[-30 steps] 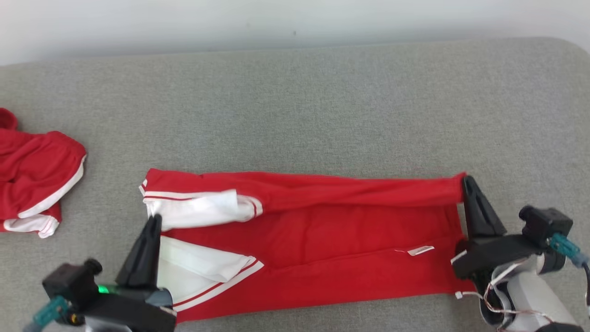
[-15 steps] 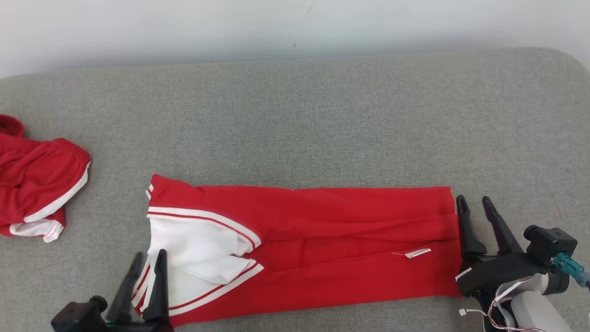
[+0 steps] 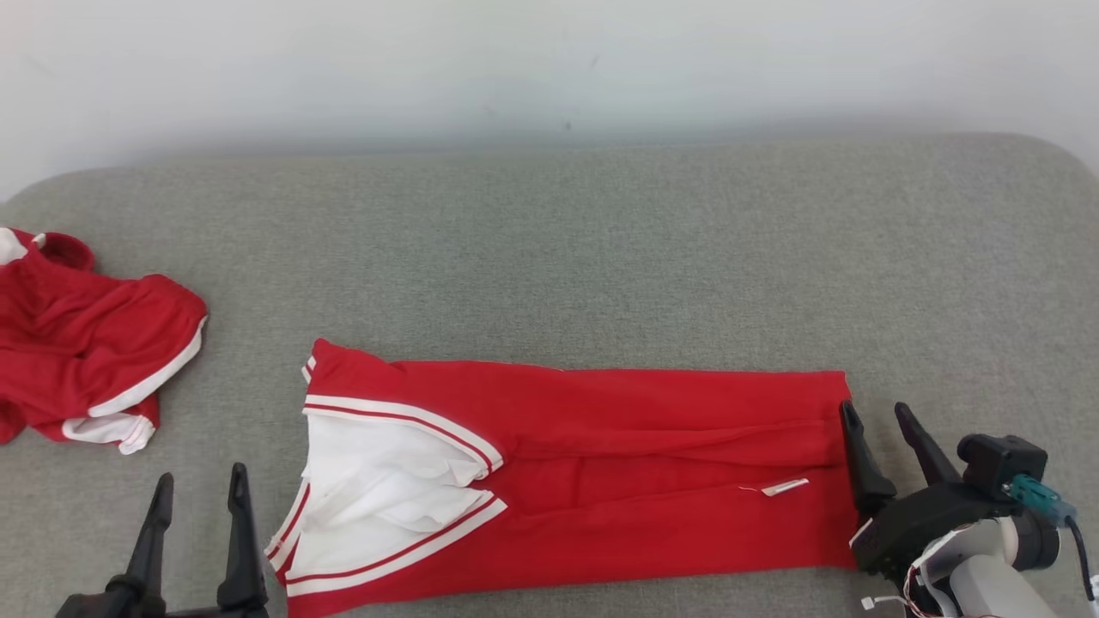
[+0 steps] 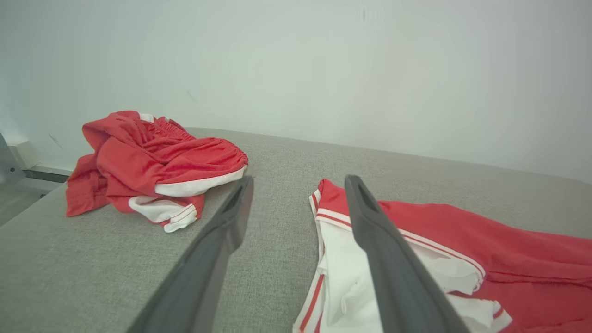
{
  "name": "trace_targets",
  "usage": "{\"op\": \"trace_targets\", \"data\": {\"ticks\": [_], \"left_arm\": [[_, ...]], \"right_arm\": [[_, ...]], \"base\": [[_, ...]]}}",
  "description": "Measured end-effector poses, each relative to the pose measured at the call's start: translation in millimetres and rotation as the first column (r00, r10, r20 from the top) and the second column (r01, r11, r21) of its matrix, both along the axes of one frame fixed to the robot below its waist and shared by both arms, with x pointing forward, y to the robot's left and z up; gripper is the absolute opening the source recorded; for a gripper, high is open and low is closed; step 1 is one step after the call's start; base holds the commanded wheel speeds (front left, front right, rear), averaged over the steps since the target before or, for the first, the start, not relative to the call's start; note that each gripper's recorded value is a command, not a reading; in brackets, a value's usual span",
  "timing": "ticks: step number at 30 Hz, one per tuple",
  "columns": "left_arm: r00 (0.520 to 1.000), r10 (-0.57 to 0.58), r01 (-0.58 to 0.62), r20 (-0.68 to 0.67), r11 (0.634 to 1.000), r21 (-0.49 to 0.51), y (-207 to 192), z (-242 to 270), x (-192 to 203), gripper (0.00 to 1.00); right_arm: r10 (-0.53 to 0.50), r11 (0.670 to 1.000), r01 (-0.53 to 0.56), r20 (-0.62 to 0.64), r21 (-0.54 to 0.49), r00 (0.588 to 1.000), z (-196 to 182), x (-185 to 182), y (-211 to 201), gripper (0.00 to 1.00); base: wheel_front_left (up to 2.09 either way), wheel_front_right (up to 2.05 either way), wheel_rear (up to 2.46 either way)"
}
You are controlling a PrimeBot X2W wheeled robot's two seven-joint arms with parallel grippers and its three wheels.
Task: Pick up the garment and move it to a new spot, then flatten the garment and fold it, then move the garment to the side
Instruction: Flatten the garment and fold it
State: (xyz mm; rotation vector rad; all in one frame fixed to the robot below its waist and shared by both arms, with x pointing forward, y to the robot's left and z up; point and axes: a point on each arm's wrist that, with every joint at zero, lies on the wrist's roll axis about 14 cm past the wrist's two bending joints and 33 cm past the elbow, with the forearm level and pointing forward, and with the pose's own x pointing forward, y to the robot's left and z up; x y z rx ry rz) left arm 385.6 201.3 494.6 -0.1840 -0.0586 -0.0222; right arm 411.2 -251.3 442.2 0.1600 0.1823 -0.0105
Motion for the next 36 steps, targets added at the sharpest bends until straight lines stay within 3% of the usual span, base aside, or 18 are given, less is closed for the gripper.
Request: {"op": "trace_targets", "data": {"ticks": [12,14,15,16,24,30,36], "left_arm": [[0.996,0.083,-0.082,-0.013,0.994,0.068,22.3,-2.0,-27.3,1.0],[0.996,0.087,-0.086,-0.012,0.994,0.066,22.8,-1.4,-29.3,1.0],[0.996,0.091,-0.09,-0.011,0.994,0.07,24.1,-1.0,-30.4,1.0],[0.996,0.094,-0.093,-0.009,0.993,0.071,24.9,-0.4,-31.2,1.0],[0.996,0.085,-0.084,-0.009,0.992,0.094,22.3,-0.2,-30.0,1.0],[0.997,0.071,-0.07,-0.003,0.991,0.113,18.9,1.7,-27.5,1.0],[0.998,0.066,-0.065,0.0,0.99,0.121,17.6,2.9,-28.8,1.0]], "right_arm": [[0.015,1.0,-0.011,-0.194,0.021,0.981,-43.7,-12.4,15.7,1.0],[0.024,0.999,-0.018,-0.222,0.029,0.975,-50.1,-14.5,20.8,0.6],[0.029,0.999,-0.022,-0.223,0.035,0.974,-50.5,-13.6,24.4,0.25],[0.035,0.999,-0.027,-0.227,0.042,0.973,-51.6,-13.7,27.7,0.0],[0.012,0.999,-0.006,-0.166,0.032,0.986,-39.7,-7.1,18.8,0.0],[-0.113,0.993,0.11,-0.086,-0.038,0.99,-11.2,-3.4,-44.4,0.0],[-0.248,0.963,0.244,-0.028,-0.113,0.968,17.9,-15.0,-114.4,0.0]], "base": [[0.0,0.0,0.0],[0.0,0.0,0.0],[0.0,0.0,0.0],[0.0,0.0,0.0],[0.0,0.0,0.0],[0.0,0.0,0.0],[0.0,0.0,0.0]]}}
